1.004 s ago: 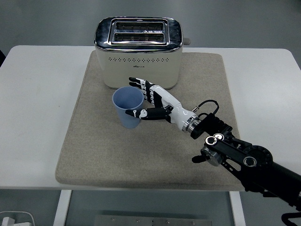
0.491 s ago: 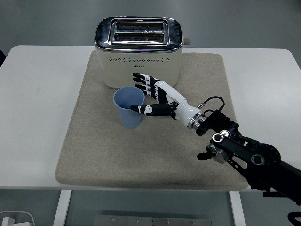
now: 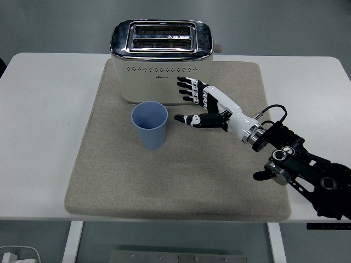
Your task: Put the water cup in front of the bread machine
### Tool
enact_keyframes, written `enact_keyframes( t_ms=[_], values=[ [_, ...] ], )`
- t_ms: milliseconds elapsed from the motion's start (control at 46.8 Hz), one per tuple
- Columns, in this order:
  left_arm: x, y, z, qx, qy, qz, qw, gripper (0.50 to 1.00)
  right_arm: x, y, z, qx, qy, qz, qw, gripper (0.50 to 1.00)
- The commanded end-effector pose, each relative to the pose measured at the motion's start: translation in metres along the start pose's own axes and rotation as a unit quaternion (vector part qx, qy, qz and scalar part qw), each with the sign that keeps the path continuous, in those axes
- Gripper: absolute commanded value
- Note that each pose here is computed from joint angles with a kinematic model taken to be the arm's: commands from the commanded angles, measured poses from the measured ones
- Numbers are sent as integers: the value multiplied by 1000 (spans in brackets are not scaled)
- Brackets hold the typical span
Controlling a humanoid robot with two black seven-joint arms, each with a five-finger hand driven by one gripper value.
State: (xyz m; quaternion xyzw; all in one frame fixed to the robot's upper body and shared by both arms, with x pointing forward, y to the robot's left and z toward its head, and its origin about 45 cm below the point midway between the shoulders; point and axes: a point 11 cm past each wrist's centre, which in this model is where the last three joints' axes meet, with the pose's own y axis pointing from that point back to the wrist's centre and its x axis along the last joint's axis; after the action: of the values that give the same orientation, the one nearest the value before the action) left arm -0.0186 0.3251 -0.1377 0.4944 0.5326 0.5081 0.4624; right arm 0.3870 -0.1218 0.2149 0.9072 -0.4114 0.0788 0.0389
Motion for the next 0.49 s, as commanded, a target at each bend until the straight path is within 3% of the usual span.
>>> enact_keyframes(
  t_ms=[0, 321, 470],
  values=[
    [0, 0, 0, 0, 0, 1, 1000, 1000, 10, 7, 3, -7, 1, 7, 1000, 924],
    [0, 0, 0, 0, 0, 0, 1000, 1000, 51, 16, -12, 2, -39, 52, 998, 924],
    [0, 0, 0, 0, 0, 0, 1000, 1000, 72, 14, -19, -18, -91, 78, 993, 924]
  ],
)
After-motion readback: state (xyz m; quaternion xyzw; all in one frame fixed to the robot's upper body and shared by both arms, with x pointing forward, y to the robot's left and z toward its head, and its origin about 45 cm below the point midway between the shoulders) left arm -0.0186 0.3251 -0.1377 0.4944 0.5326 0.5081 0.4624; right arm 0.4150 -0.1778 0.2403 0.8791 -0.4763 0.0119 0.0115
